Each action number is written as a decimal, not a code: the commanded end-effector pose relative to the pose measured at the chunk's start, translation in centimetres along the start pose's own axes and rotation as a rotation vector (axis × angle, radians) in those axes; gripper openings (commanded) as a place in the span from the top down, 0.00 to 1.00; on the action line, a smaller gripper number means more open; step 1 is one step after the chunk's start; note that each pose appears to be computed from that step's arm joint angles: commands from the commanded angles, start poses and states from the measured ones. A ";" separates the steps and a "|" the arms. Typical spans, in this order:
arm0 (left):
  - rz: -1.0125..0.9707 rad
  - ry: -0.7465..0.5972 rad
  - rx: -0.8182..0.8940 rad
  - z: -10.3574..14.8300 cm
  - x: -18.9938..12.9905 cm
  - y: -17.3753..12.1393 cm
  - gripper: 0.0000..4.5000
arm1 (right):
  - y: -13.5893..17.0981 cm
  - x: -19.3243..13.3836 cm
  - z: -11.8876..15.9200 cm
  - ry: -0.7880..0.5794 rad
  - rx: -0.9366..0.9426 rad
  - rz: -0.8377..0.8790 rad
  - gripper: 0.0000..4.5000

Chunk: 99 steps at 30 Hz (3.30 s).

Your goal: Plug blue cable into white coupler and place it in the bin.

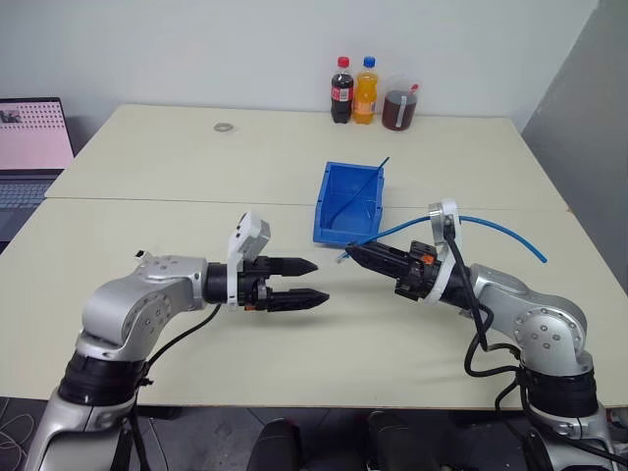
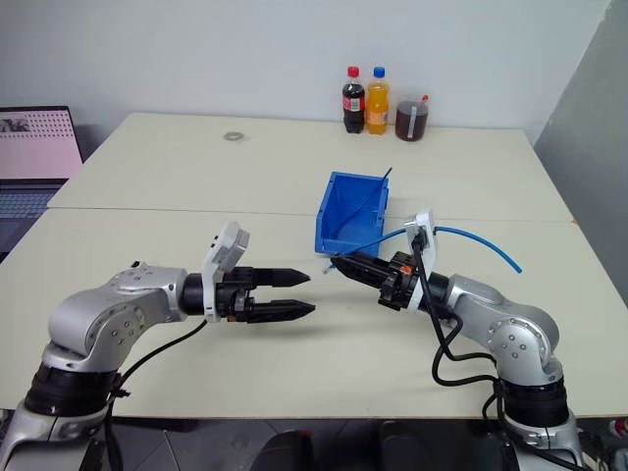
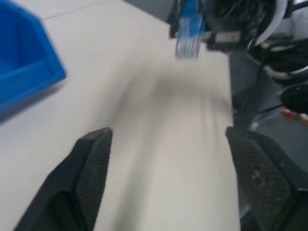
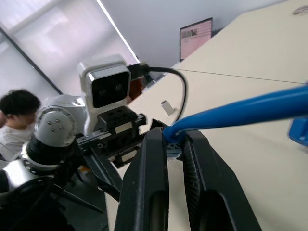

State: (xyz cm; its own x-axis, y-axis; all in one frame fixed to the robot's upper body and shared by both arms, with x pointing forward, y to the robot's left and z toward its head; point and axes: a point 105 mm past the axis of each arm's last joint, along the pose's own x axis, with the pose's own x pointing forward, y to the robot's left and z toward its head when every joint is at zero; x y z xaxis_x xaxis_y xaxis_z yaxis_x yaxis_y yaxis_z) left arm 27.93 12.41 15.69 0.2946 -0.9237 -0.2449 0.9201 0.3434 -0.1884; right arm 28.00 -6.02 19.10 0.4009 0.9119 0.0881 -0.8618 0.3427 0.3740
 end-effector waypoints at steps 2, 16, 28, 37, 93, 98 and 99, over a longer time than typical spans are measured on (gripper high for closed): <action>0.280 -0.106 0.062 0.7 -1.9 1.7 0.00 | -0.1 -0.3 0.2 -0.013 -0.051 0.005 0.97; 1.383 -0.295 0.009 -3.1 -9.9 6.9 0.00 | -1.3 0.1 -0.6 0.032 -0.088 0.014 0.97; 1.885 -0.326 -0.247 -4.3 -11.0 8.9 0.00 | -1.2 0.4 -0.3 0.049 -0.101 0.027 0.97; 2.084 -0.301 -0.350 -5.0 -12.3 10.4 0.00 | -1.1 0.2 -0.1 0.057 -0.107 0.025 0.97; 2.211 -0.389 -0.506 -4.0 -12.9 15.8 0.50 | -1.4 -0.2 -0.5 0.068 -0.096 0.003 0.97; 2.211 -0.383 -0.512 -4.2 -12.8 15.7 0.76 | -1.4 -0.2 -0.5 0.066 -0.096 0.002 0.97; 2.210 -0.382 -0.513 -4.2 -12.7 15.7 0.82 | -1.4 -0.2 -0.5 0.066 -0.095 0.001 0.97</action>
State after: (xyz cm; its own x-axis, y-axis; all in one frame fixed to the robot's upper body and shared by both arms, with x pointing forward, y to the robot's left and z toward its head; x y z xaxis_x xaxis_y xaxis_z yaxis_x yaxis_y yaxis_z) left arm 37.34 30.36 10.53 0.4725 0.8416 -0.2615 -0.8807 0.4620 -0.1043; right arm 29.26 -6.38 16.80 0.3817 0.9243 -0.0059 -0.8717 0.3621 0.3301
